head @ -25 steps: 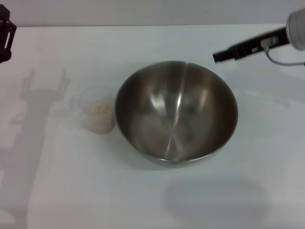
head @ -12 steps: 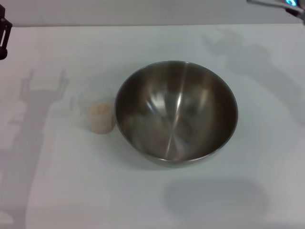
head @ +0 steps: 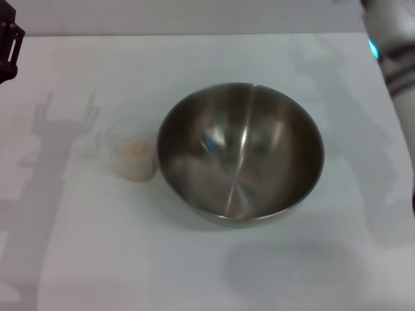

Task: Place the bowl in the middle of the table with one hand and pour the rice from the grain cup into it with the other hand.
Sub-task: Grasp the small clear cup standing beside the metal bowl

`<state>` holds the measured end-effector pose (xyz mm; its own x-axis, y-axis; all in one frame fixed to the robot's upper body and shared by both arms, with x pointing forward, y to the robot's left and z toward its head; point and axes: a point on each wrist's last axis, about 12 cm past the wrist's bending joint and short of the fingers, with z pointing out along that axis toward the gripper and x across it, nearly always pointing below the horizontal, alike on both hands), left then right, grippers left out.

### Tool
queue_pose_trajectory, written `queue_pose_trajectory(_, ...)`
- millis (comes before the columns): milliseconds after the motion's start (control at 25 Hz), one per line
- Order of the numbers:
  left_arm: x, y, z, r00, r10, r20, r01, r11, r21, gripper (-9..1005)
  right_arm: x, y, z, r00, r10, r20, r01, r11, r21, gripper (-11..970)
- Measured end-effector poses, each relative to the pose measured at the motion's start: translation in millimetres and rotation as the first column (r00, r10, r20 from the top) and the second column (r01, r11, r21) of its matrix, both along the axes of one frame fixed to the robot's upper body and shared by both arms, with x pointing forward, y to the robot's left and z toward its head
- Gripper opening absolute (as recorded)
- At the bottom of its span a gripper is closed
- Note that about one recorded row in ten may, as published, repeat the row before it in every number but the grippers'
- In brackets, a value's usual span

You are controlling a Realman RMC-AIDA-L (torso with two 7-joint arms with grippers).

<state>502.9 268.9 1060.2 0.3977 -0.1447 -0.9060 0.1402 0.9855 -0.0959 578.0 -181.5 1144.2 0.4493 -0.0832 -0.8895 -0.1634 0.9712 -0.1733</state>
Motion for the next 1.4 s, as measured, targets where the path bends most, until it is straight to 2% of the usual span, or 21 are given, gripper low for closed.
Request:
queue_pose_trajectory(80, 0.0, 0.0, -0.1, 1.0, 0.0, 0.0, 0.0, 1.0, 0.0, 830, -13.6, -16.8, -12.2, 0.998, 0.027, 0.051, -0.034, 0.99, 0.134, 477)
queue_pose_trajectory(120, -0.1, 0.3, -0.3, 1.0, 0.001, -0.002, -0.001, 1.0, 0.002, 830, -27.9, -40.1, -27.5, 0.997, 0.041, 0.072, -0.057, 0.968, 0.242, 477)
queue_pose_trajectory(160, -0.1, 0.3, -0.3, 1.0, 0.001, -0.002, -0.001, 1.0, 0.002, 830, -27.9, -40.1, -27.5, 0.997, 0.041, 0.072, -0.057, 0.968, 0.242, 476)
queue_pose_trajectory(200, -1.0, 0.5, -1.2, 1.0, 0.0, -0.005, 0.0, 1.0, 0.004, 830, -43.0, -67.5, -41.7, 0.995, 0.05, 0.084, -0.076, 0.937, 0.341, 476)
queue_pose_trajectory(240, -1.0, 0.5, -1.2, 1.0, 0.0, -0.005, 0.0, 1.0, 0.004, 830, -43.0, -67.5, -41.7, 0.995, 0.05, 0.084, -0.076, 0.937, 0.341, 476)
queue_pose_trajectory(280, -1.7, 0.5, -1.8, 1.0, -0.001, -0.008, 0.002, 1.0, 0.005, 830, -49.0, -80.0, -47.5, 0.995, 0.054, 0.082, -0.082, 0.922, 0.379, 476)
queue_pose_trajectory(320, -3.4, 0.0, -3.3, 1.0, -0.007, -0.014, 0.007, 1.0, 0.009, 830, -62.5, -110.7, -62.4, 0.998, 0.048, 0.049, -0.065, 0.893, 0.445, 476)
queue_pose_trajectory(400, -5.3, -0.7, -5.4, 1.0, -0.014, -0.024, 0.014, 1.0, 0.014, 830, -71.4, -132.9, -70.8, 0.999, 0.034, 0.018, -0.038, 0.881, 0.472, 476)
queue_pose_trajectory(440, -5.3, -0.7, -5.4, 1.0, -0.014, -0.024, 0.014, 1.0, 0.014, 830, -71.4, -132.9, -70.8, 0.999, 0.034, 0.018, -0.038, 0.881, 0.472, 476)
queue_pose_trajectory(520, -10.1, -0.2, -11.5, 0.998, -0.012, -0.058, 0.013, 1.0, 0.025, 830, -81.7, -160.4, -78.6, 0.999, 0.013, -0.037, 0.007, 0.878, 0.479, 476)
queue_pose_trajectory(800, -20.7, 3.5, -25.2, 0.99, -0.001, -0.14, 0.007, 0.999, 0.041, 829, -89.2, -187.9, -82.8, 0.994, -0.053, -0.098, 0.09, 0.897, 0.432, 475)
queue_pose_trajectory(880, -25.9, 2.0, -30.5, 0.986, -0.008, -0.168, 0.019, 0.998, 0.066, 829, -88.6, -190.4, -83.4, 0.992, -0.063, -0.108, 0.104, 0.897, 0.43, 475)
queue_pose_trajectory(920, -33.8, 0.2, -36.5, 0.981, -0.008, -0.192, 0.031, 0.993, 0.117, 829, -85.6, -193.7, -85.0, 0.988, -0.079, -0.134, 0.129, 0.896, 0.425, 475)
queue_pose_trajectory(1080, -47.5, -4.1, -44.2, 0.977, -0.011, -0.214, 0.053, 0.98, 0.192, 829, -79.4, -196.3, -87.6, 0.979, -0.103, -0.176, 0.167, 0.9, 0.404, 475)
queue_pose_trajectory(1120, -57.6, -6.5, -48.2, 0.975, -0.015, -0.224, 0.066, 0.972, 0.225, 829, -74.9, -196.2, -87.9, 0.975, -0.115, -0.191, 0.181, 0.907, 0.379, 475)
queue_pose_trajectory(1400, -76.2, -8.8, -57.0, 0.964, -0.026, -0.266, 0.09, 0.968, 0.233, 830, -68.5, -195.6, -87.2, 0.971, -0.122, -0.203, 0.189, 0.915, 0.356, 474)
